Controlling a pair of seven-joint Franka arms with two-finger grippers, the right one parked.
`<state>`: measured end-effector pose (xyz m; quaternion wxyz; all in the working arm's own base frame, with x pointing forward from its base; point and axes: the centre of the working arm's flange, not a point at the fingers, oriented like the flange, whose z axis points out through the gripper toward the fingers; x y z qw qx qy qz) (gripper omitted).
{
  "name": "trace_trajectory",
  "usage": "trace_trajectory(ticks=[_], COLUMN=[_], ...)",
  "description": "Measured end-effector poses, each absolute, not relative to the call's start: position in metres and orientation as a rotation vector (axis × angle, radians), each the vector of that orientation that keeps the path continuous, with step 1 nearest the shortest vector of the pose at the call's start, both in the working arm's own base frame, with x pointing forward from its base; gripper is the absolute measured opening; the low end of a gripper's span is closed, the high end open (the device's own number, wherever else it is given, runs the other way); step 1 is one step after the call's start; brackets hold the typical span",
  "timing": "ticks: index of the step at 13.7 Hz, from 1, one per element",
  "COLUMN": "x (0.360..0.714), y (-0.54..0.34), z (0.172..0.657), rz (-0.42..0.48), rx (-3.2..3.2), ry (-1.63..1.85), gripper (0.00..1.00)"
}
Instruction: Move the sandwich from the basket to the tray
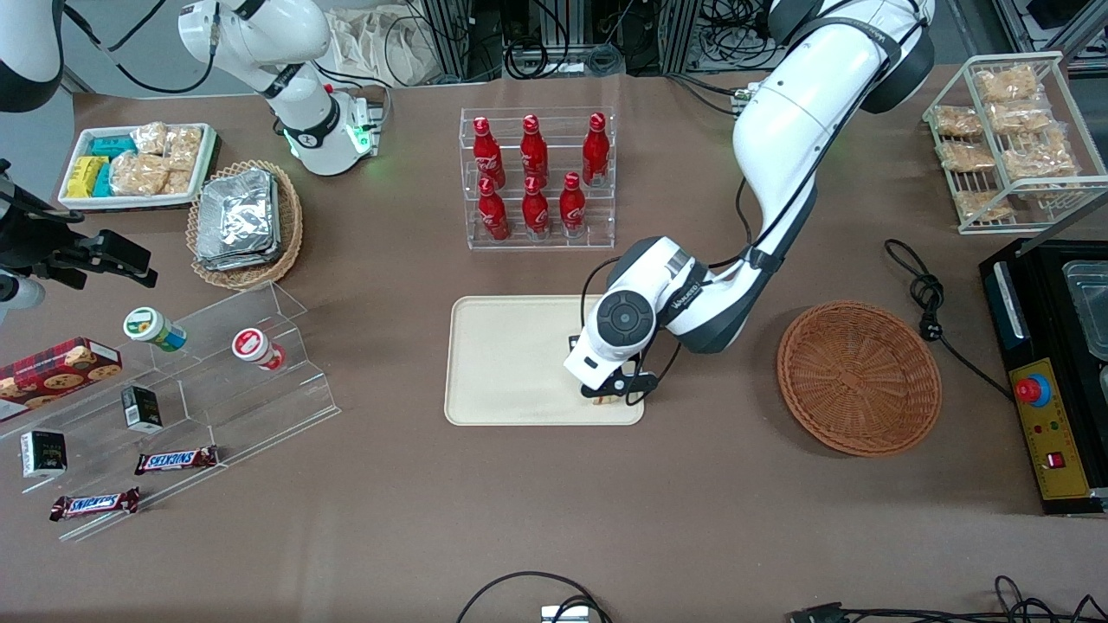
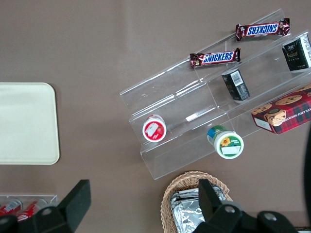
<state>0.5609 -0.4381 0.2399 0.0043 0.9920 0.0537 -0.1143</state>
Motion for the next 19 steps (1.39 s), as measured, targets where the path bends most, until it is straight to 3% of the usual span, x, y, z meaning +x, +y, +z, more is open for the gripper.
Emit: trace_trajectory(ticks=[5, 6, 12, 16, 19], x=[0.570, 0.573, 0.571, 0.535, 0.532], y=[-0.431, -0.428, -0.360, -0.303, -0.235], z=[0.259, 0.274, 0.413, 0.452, 0.487], rz=[-0.361, -0.352, -0.227, -0.164, -0.190], rx=[3.121, 3.127, 3.239, 3.281, 3.263], ry=[0.189, 0.192, 0.367, 0.448, 0.404], gripper=[0.96, 1.00, 1.00, 1.00, 1.00])
